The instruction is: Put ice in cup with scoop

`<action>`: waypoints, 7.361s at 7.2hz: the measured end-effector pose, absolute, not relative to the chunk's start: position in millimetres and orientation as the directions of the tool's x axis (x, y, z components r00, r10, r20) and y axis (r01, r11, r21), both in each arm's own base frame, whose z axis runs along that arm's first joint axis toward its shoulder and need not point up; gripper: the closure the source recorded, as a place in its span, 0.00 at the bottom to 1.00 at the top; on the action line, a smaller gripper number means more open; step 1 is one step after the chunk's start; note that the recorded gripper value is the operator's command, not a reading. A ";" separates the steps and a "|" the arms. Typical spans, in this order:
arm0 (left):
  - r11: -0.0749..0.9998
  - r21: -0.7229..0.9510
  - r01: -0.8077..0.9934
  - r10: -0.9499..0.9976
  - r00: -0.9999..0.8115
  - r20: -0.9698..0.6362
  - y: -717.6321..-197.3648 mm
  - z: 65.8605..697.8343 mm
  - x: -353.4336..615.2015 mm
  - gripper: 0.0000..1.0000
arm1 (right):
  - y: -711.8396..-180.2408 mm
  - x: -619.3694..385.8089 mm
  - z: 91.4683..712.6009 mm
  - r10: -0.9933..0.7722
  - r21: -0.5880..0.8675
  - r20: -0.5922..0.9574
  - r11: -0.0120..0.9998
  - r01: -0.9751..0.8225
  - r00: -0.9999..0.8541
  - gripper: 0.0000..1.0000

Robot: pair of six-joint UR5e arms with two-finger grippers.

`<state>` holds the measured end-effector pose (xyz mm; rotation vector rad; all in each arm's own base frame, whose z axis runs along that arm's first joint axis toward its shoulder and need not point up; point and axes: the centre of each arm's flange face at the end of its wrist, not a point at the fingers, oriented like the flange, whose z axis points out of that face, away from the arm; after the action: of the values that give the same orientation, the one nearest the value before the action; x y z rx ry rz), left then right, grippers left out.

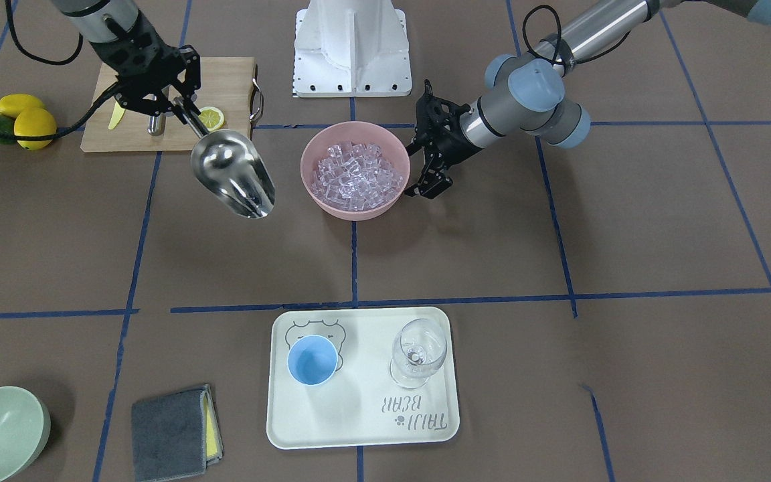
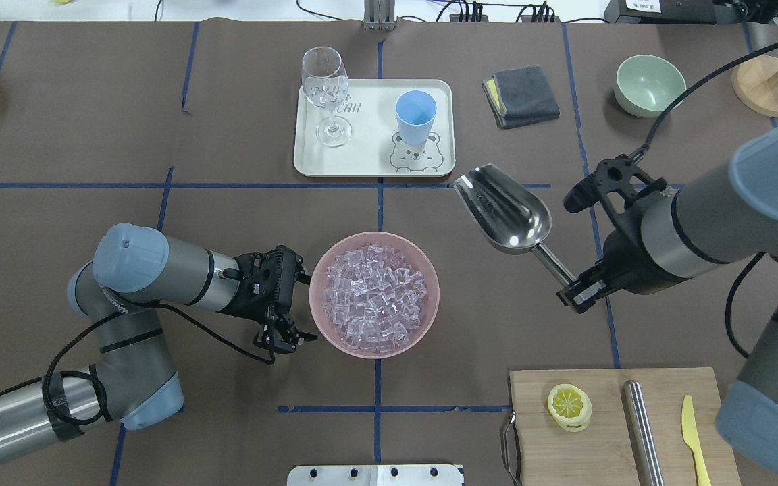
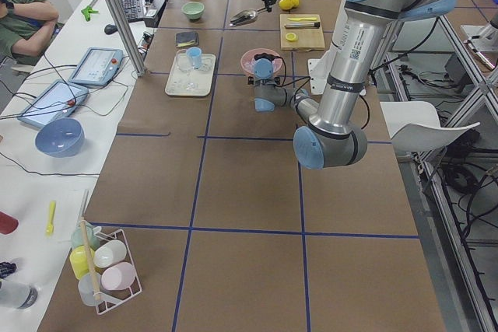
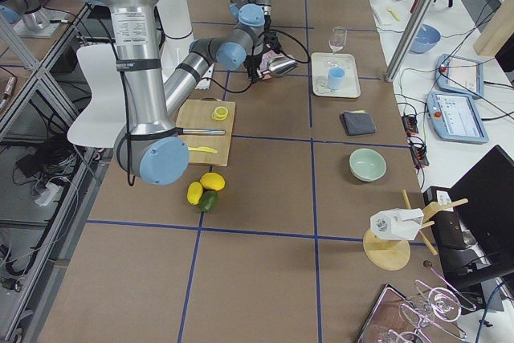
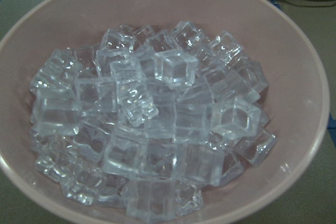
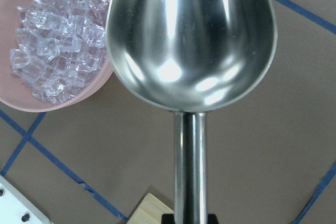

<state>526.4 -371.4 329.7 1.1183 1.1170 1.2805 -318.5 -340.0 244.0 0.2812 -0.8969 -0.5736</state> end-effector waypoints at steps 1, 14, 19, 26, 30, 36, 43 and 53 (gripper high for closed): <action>-0.010 0.992 -0.126 1.000 -0.009 0.009 -371.5 329.9 526.5 0.00 | -331.2 -331.7 216.2 -0.613 0.463 0.606 0.790 0.402 0.507 1.00; -0.005 0.992 -0.129 1.000 -0.012 0.004 -371.3 330.9 530.4 0.00 | -315.9 -467.4 98.3 -0.744 0.038 0.365 0.612 0.790 0.559 1.00; -0.005 0.992 -0.130 1.000 -0.012 0.004 -371.4 331.0 530.6 0.00 | -314.0 -511.6 103.4 -0.771 -0.051 0.300 0.575 0.816 0.562 1.00; -0.006 0.992 -0.129 1.000 -0.007 0.005 -372.1 330.1 530.9 0.00 | -329.5 -559.9 144.3 -0.799 0.061 0.301 0.561 0.825 0.521 1.00; -0.007 0.992 -0.128 1.000 -0.004 0.006 -372.4 329.1 531.1 0.00 | -318.6 -533.5 184.6 -0.807 0.183 0.326 0.564 0.805 0.492 1.00; -0.007 0.992 -0.127 1.000 0.000 0.007 -372.9 328.6 531.2 0.00 | -325.0 -482.8 177.6 -0.795 0.349 0.401 0.592 0.726 0.455 1.00; -0.006 0.992 -0.126 1.000 0.000 0.007 -373.1 327.2 531.5 0.00 | -431.4 -389.0 139.5 -0.508 0.234 0.630 0.846 0.480 0.588 1.00; -0.004 0.992 -0.127 1.000 0.000 0.004 -373.1 328.0 532.1 0.00 | -608.7 -462.7 128.0 -0.322 -0.124 0.596 0.868 0.481 0.735 1.00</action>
<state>532.1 -373.1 328.0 1.1183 1.1127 1.2694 -462.7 -608.7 128.0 -0.2795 -0.5987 -0.4478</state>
